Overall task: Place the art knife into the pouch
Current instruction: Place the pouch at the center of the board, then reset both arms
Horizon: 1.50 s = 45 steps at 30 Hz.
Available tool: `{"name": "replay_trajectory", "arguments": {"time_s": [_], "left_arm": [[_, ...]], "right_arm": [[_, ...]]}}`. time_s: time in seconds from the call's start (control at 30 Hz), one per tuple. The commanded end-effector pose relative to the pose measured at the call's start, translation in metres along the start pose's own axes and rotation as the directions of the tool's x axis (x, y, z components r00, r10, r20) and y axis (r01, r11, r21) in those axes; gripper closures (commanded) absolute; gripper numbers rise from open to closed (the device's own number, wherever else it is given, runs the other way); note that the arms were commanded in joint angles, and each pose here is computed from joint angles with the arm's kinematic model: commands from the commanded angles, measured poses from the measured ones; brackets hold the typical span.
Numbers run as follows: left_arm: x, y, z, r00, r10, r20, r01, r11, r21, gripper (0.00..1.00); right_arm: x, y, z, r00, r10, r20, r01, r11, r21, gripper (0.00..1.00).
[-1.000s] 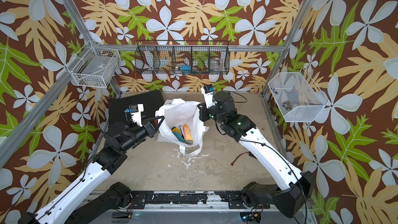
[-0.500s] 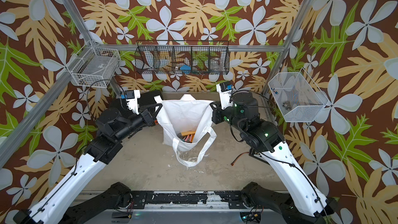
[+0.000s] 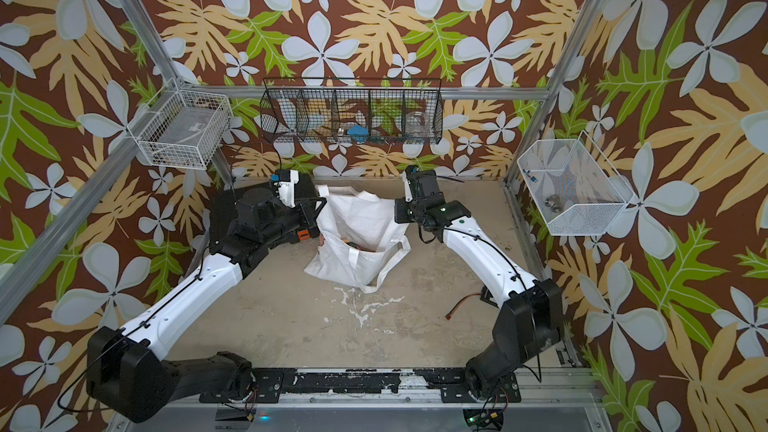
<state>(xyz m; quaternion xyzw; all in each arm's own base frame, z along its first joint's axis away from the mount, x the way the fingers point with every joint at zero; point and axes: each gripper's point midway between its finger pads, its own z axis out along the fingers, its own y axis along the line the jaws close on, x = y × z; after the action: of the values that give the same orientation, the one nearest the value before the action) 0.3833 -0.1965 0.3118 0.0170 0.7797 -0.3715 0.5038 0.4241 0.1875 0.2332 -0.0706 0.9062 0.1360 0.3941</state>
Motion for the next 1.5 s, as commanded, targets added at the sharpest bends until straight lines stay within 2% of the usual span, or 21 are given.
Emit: {"name": "replay_trajectory", "arguments": {"time_s": [0.0,0.03,0.1,0.2,0.23,0.33,0.4,0.53,0.63,0.73,0.83,0.93,1.07,1.17,1.23,1.33,1.4,1.47], "left_arm": [[-0.016,0.005,-0.002,0.997,0.015,0.079,-0.013,1.000,-0.026,1.00],[-0.014,0.007,-0.001,0.997,0.011,0.074,-0.008,0.999,-0.031,0.97],[-0.009,0.007,-0.001,0.998,-0.001,0.067,0.003,1.000,-0.022,0.83],[-0.015,-0.001,-0.009,0.997,-0.012,0.080,0.012,1.000,-0.001,0.58],[-0.020,-0.006,-0.014,0.995,-0.015,0.095,0.014,1.000,0.010,0.52],[-0.038,-0.025,-0.037,0.989,-0.013,0.146,0.007,0.999,0.046,0.42],[-0.045,-0.032,-0.051,0.986,-0.004,0.167,-0.003,0.999,0.043,0.35],[-0.045,-0.024,-0.069,0.983,0.041,0.182,-0.034,0.999,-0.041,0.28],[-0.036,-0.010,-0.075,0.983,0.062,0.175,-0.045,0.994,-0.101,0.27],[-0.025,0.009,-0.080,0.981,0.073,0.181,-0.041,0.983,-0.178,0.27],[-0.011,0.034,-0.085,0.979,0.086,0.182,-0.034,0.962,-0.272,0.28],[0.007,0.075,-0.092,0.974,0.134,0.180,-0.044,0.901,-0.432,0.27],[0.035,0.131,-0.107,0.964,0.209,0.163,-0.061,0.774,-0.631,0.21],[0.042,0.159,-0.113,0.959,0.255,0.126,-0.090,0.691,-0.717,0.14],[0.045,0.173,-0.115,0.939,0.326,0.109,-0.134,0.638,-0.758,0.11],[0.061,0.205,-0.115,0.926,0.373,0.060,-0.182,0.581,-0.793,0.10],[0.080,0.225,-0.112,0.925,0.378,0.044,-0.196,0.572,-0.796,0.10],[0.087,0.229,-0.109,0.903,0.425,0.056,-0.220,0.572,-0.790,0.09]], "right_arm": [[0.000,-0.012,0.002,1.000,-0.009,0.010,0.008,0.998,0.056,1.00],[0.000,-0.015,0.000,1.000,-0.010,0.011,0.009,0.998,0.069,1.00],[-0.002,-0.019,-0.011,0.999,-0.021,0.034,0.018,0.996,0.090,0.98],[-0.010,-0.027,-0.040,0.996,-0.047,0.078,0.035,0.989,0.141,0.60],[-0.014,-0.029,-0.052,0.994,-0.056,0.098,0.041,0.987,0.154,0.51],[-0.025,-0.032,-0.093,0.983,-0.065,0.171,0.036,0.985,0.170,0.21],[-0.028,-0.022,-0.116,0.976,-0.066,0.207,0.044,0.993,0.109,0.00],[-0.026,-0.003,-0.147,0.967,-0.052,0.250,0.061,0.998,-0.026,0.00],[-0.032,0.004,-0.170,0.934,-0.025,0.356,0.059,0.995,-0.085,0.00],[-0.032,-0.009,-0.169,0.921,-0.024,0.389,0.038,0.999,-0.027,0.00],[-0.020,-0.030,-0.152,0.918,-0.027,0.395,0.004,0.998,0.060,0.00],[0.001,-0.046,-0.130,0.923,0.000,0.384,-0.036,0.996,0.085,0.00],[0.023,-0.053,-0.116,0.917,0.011,0.398,-0.046,0.996,0.078,0.00],[0.030,-0.058,-0.113,0.919,0.011,0.394,-0.050,0.995,0.089,0.00],[0.033,-0.061,-0.112,0.913,0.019,0.406,-0.057,0.995,0.081,0.00],[0.036,-0.069,-0.112,0.909,0.033,0.415,-0.073,0.994,0.081,0.00],[0.037,-0.078,-0.112,0.905,0.047,0.423,-0.096,0.991,0.094,0.00],[0.039,-0.084,-0.114,0.901,0.055,0.430,-0.109,0.989,0.102,0.00]]}}
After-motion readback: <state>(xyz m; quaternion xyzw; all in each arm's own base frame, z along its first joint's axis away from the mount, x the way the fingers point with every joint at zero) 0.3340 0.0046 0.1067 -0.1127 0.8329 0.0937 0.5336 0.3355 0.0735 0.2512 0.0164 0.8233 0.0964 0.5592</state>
